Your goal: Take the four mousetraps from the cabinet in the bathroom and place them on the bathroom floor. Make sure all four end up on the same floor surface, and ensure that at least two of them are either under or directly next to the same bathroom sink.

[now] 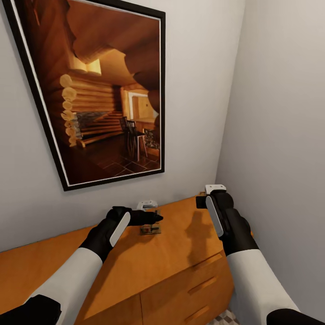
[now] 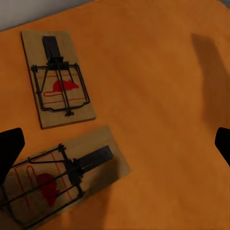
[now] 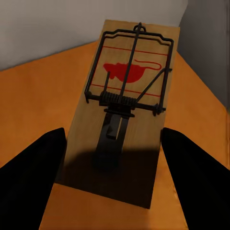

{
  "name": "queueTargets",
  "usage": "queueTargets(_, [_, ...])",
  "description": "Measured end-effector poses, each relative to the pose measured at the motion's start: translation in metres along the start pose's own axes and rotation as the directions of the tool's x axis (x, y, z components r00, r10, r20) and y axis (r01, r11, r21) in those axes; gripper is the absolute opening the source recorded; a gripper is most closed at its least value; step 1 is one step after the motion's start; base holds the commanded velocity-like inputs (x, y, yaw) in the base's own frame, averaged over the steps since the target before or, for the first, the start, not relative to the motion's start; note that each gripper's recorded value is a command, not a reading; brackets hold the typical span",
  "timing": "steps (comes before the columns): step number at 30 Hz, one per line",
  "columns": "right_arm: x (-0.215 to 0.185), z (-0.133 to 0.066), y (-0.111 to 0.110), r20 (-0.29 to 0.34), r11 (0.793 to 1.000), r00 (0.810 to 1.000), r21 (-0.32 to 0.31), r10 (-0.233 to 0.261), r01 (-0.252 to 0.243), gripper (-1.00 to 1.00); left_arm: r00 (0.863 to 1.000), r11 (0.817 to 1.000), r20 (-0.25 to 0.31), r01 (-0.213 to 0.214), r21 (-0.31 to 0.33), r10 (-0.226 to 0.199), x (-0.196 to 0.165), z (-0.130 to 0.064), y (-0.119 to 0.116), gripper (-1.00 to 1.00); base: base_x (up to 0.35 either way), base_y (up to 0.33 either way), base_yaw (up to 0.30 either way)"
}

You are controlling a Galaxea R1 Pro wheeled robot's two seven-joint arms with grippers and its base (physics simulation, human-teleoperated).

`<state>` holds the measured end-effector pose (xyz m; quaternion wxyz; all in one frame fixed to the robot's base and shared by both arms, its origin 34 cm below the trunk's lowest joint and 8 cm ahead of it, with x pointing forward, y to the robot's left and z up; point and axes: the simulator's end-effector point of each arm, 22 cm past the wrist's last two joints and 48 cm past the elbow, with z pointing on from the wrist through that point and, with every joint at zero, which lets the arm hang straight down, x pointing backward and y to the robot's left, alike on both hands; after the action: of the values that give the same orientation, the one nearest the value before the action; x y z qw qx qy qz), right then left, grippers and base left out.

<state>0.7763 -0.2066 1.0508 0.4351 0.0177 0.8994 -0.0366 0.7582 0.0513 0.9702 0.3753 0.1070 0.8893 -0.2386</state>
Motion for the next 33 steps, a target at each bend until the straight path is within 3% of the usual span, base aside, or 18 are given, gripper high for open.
queueTargets(26, [0.0008, 0.0006, 0.0006, -0.002, 1.0, 1.0, -0.001, -0.001, 0.001, -1.0, 1.0, 1.0, 0.002, 0.002, -0.002, -0.002, -0.0007, -0.0001, 0.0013, 1.0, 0.028, -0.03, 0.0])
queueTargets(33, [0.0044, 0.0029, 0.0016, -0.012, 1.0, 1.0, -0.004, -0.003, 0.003, -1.0, 1.0, 1.0, 0.004, -0.004, -0.026, 0.004, -0.001, -0.0006, 0.0085, 1.0, 0.0, 0.0, 0.0])
